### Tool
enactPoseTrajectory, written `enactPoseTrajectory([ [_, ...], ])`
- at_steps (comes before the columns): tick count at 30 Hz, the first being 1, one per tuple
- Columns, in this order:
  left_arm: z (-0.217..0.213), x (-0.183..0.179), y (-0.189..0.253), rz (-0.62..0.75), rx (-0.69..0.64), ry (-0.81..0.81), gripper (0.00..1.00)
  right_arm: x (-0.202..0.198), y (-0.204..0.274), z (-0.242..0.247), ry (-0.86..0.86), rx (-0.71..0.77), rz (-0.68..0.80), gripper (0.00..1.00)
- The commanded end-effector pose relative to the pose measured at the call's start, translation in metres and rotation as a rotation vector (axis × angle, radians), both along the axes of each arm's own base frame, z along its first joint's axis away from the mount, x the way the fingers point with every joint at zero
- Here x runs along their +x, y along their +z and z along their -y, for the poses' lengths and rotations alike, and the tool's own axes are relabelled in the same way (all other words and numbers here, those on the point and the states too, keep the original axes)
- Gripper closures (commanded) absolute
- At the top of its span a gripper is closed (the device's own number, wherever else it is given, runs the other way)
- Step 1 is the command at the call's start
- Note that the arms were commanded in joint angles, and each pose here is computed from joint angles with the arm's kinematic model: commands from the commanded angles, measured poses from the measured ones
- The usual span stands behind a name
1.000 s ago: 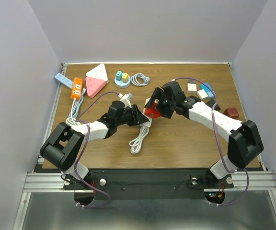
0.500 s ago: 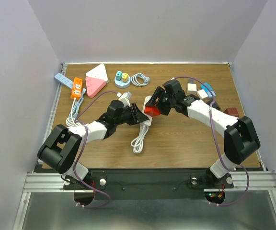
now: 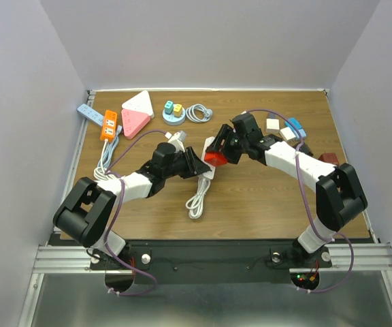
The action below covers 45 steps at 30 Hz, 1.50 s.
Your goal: Pull the plug off the socket
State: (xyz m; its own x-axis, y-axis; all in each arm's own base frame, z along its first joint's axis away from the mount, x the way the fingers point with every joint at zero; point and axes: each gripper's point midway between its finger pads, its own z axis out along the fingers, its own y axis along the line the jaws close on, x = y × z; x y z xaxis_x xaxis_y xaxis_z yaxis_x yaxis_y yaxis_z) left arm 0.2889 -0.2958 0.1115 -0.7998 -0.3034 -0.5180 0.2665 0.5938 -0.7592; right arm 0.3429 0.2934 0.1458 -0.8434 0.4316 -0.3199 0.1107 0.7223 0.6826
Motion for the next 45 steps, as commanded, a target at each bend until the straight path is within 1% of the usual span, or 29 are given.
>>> enactPoseTrajectory([
  [1,0.013,0.002,0.026,0.101,-0.045,-0.043,0.66,-0.005,0.053,-0.02,0.05,0.151,0.086,1.0],
  [3,0.016,0.001,0.031,0.124,-0.048,-0.061,0.52,-0.006,0.05,-0.021,0.052,0.151,0.073,1.0],
  [6,0.025,-0.001,0.043,0.17,-0.057,-0.11,0.45,-0.007,0.049,-0.024,0.063,0.157,0.064,1.0],
  [9,0.031,-0.002,0.049,0.185,-0.063,-0.138,0.42,-0.006,0.05,-0.026,0.073,0.165,0.057,1.0],
  [12,0.035,-0.001,0.039,0.164,-0.042,-0.153,0.42,-0.005,0.053,-0.029,0.079,0.171,0.059,1.0],
  [13,0.035,-0.001,0.035,0.154,-0.034,-0.157,0.45,-0.005,0.054,-0.029,0.083,0.175,0.06,1.0],
  [17,0.035,-0.006,0.018,0.124,-0.011,-0.185,0.91,-0.007,0.057,-0.035,0.103,0.196,0.042,1.0],
  [18,0.036,-0.009,0.015,0.116,-0.009,-0.196,1.0,-0.007,0.057,-0.034,0.101,0.199,0.037,1.0],
  [21,0.035,-0.011,0.003,0.09,0.005,-0.203,1.0,-0.007,0.06,-0.035,0.101,0.204,0.04,1.0],
  [24,0.025,-0.005,-0.02,0.045,0.057,-0.137,1.0,-0.007,0.069,-0.03,0.093,0.221,0.039,1.0],
  [28,0.007,0.003,-0.045,-0.014,0.103,-0.059,1.0,-0.007,0.088,-0.011,0.059,0.238,0.05,0.99],
  [31,-0.006,0.01,-0.062,-0.051,0.129,-0.014,1.0,-0.011,0.093,0.01,0.046,0.24,0.02,1.0],
  [36,-0.021,0.02,-0.076,-0.071,0.165,0.043,1.0,-0.01,0.089,0.04,0.034,0.24,-0.015,1.0],
  [40,-0.029,0.025,-0.083,-0.089,0.184,0.073,1.0,-0.018,0.09,0.04,0.12,0.28,-0.057,1.0],
  [42,-0.031,0.026,-0.085,-0.094,0.19,0.076,1.0,-0.018,0.091,0.041,0.132,0.275,-0.05,1.0],
  [45,-0.029,0.028,-0.084,-0.094,0.186,0.073,1.0,-0.02,0.084,0.038,0.158,0.282,-0.08,1.0],
])
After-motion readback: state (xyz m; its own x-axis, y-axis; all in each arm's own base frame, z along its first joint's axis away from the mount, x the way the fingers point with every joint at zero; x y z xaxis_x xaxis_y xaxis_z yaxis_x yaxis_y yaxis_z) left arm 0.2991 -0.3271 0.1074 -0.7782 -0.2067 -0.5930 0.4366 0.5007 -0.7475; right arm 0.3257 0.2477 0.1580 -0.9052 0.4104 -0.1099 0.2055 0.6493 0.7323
